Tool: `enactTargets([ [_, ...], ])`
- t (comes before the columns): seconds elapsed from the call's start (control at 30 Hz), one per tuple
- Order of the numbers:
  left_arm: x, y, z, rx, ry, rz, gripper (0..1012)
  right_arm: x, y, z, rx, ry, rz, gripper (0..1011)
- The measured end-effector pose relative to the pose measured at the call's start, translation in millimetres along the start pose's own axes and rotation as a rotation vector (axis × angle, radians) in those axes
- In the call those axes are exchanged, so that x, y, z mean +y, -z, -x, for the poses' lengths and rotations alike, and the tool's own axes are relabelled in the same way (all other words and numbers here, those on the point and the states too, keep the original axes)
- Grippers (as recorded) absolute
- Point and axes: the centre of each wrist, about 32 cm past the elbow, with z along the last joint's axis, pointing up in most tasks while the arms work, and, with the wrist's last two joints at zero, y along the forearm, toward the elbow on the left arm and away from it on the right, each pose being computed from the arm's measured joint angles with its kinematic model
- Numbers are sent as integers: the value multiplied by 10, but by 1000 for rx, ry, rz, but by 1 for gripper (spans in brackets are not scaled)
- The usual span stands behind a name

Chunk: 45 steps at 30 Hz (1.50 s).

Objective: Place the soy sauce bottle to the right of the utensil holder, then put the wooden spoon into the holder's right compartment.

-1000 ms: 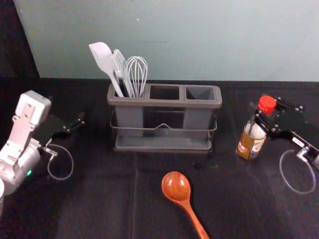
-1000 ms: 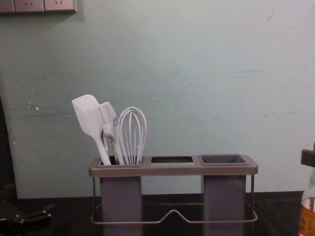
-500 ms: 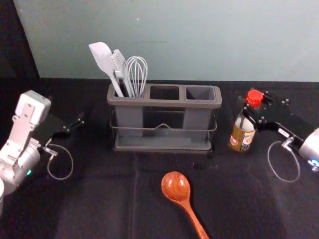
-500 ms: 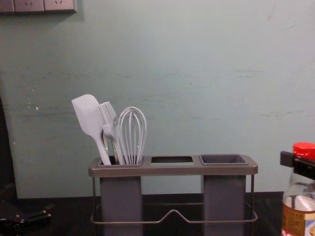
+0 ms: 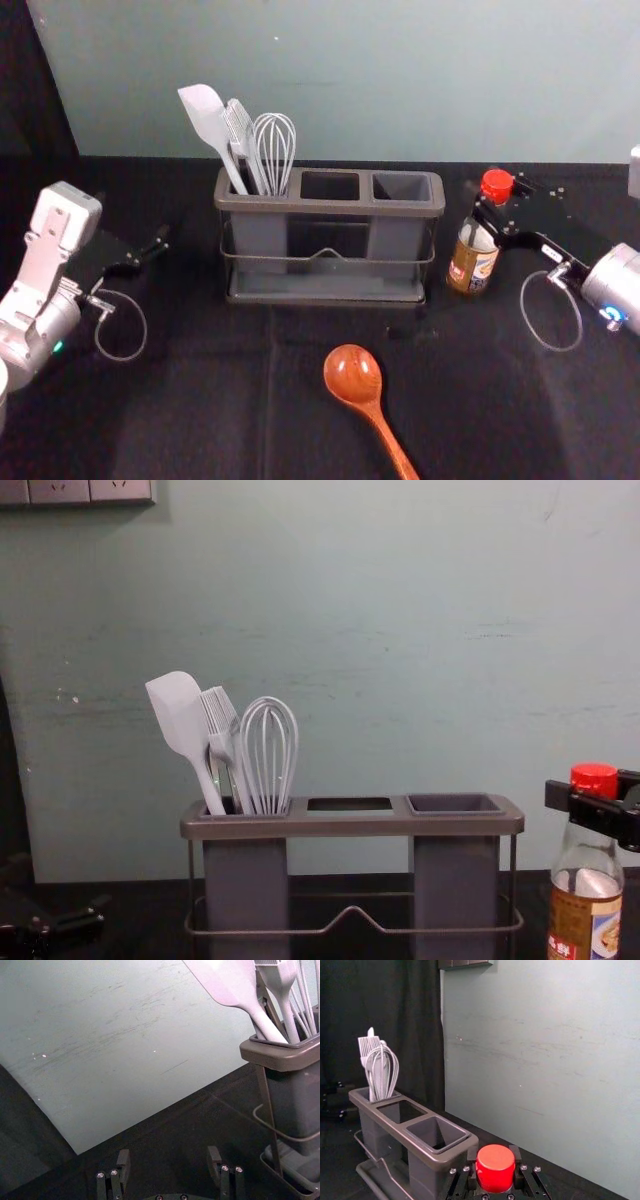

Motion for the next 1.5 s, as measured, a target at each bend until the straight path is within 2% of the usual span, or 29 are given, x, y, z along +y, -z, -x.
enactTargets([
  [0.33,0,0,0,0,0,0,1005,67,25,18,19,2,-2,382],
  [1.5,0,0,0,0,0,0,1005,173,67,39,30,1,10,382],
])
